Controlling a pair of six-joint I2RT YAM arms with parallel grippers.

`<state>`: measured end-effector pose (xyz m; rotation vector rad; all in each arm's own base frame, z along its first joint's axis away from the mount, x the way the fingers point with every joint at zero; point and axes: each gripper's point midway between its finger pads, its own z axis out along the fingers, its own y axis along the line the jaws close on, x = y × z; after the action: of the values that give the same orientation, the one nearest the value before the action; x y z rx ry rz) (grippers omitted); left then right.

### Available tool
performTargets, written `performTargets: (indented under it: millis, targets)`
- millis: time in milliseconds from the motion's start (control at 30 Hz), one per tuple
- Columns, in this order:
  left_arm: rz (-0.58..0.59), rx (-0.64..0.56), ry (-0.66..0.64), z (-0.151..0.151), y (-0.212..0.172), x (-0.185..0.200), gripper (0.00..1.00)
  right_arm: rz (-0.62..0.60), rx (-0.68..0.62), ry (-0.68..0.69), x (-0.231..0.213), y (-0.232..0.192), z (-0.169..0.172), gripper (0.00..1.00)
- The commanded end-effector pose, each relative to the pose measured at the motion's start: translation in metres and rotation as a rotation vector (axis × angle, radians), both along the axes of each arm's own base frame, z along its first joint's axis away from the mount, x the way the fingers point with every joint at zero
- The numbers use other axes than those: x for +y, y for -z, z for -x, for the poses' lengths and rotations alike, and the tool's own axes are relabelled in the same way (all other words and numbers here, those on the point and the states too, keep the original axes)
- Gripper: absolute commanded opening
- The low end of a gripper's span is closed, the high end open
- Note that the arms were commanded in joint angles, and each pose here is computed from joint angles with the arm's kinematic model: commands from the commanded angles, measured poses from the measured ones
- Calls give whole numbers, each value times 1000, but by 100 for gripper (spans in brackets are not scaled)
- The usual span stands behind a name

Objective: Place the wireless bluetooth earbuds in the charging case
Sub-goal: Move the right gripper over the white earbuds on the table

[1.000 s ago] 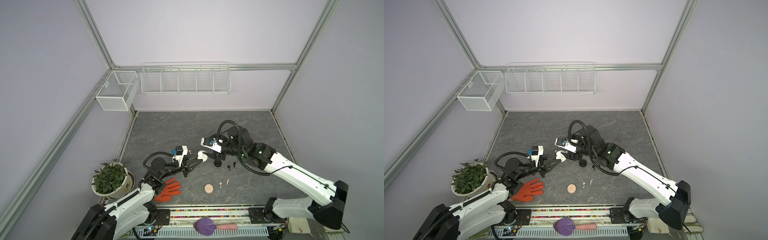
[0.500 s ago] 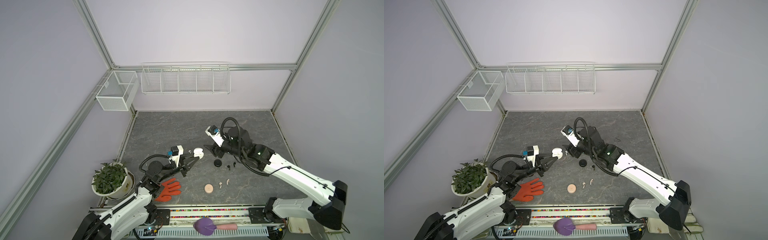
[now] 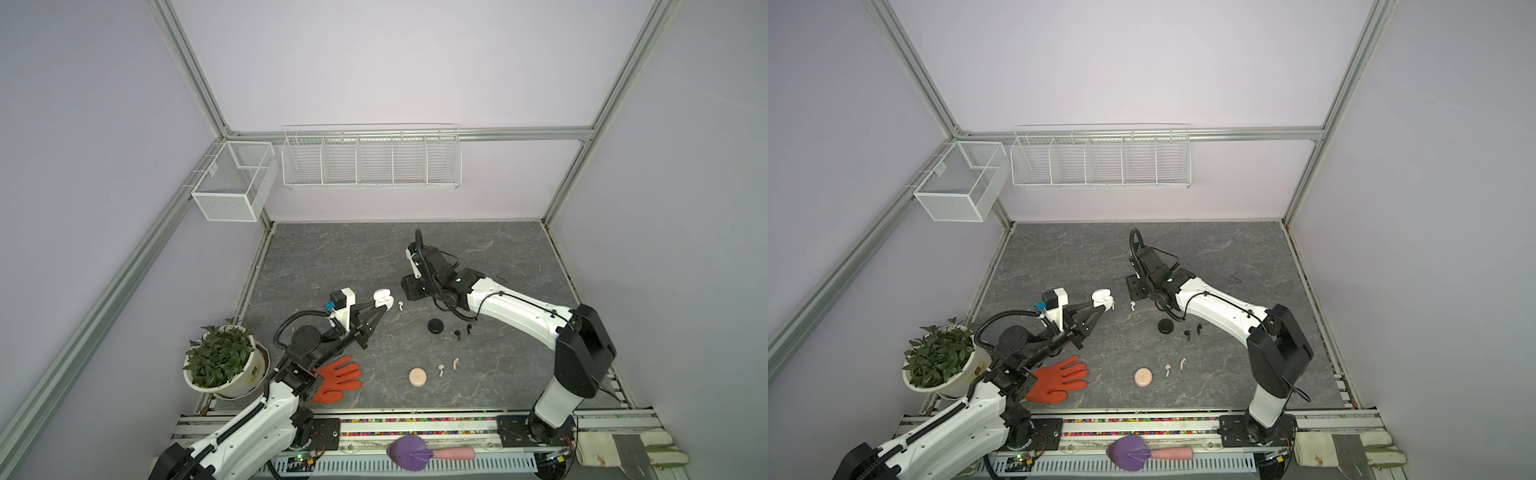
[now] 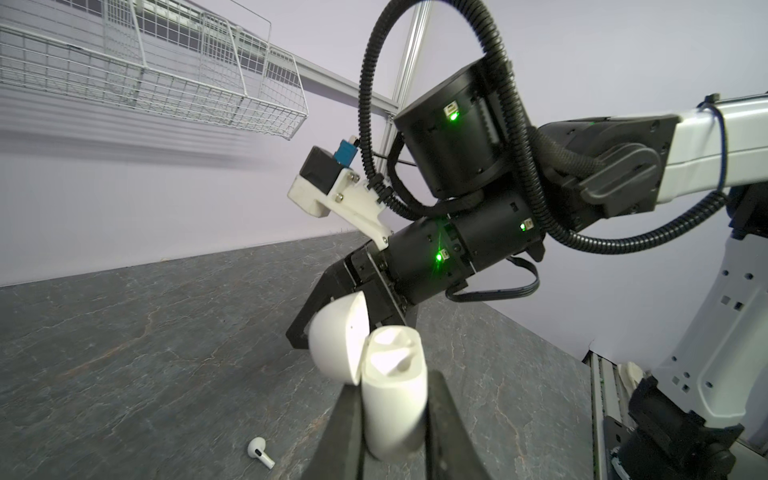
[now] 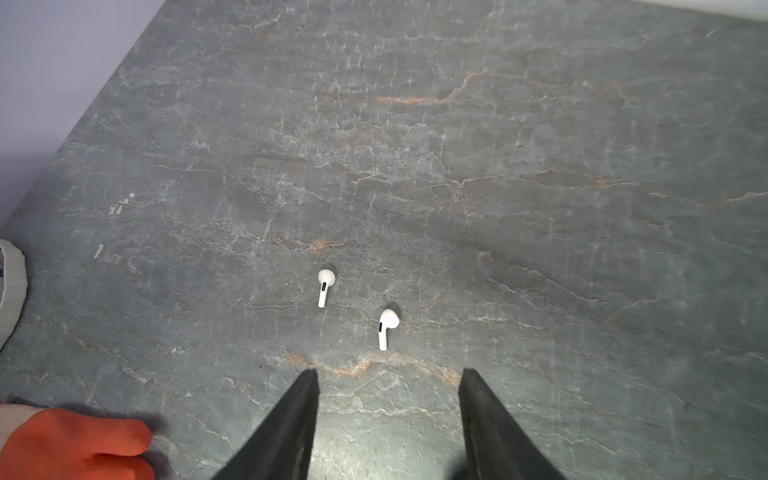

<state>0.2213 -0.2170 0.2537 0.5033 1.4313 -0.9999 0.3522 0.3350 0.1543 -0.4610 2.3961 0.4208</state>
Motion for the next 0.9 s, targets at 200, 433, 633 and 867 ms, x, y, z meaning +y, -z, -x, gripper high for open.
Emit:
performTargets:
  millis: [200,433,633,867]
  targets:
    - [43,41,-70,-7,11,22,0,5,209,5,44,58,-7,45]
    - [57,42,-95,-2,9,29,0,75,265,-38,76,88,-1,43]
    - [53,47,-113,-2,13,32,0,140,288,-37,84,107,1,42]
    - [55,45,-108,-1,13,32,0,194,298,-35,86,120,1,42]
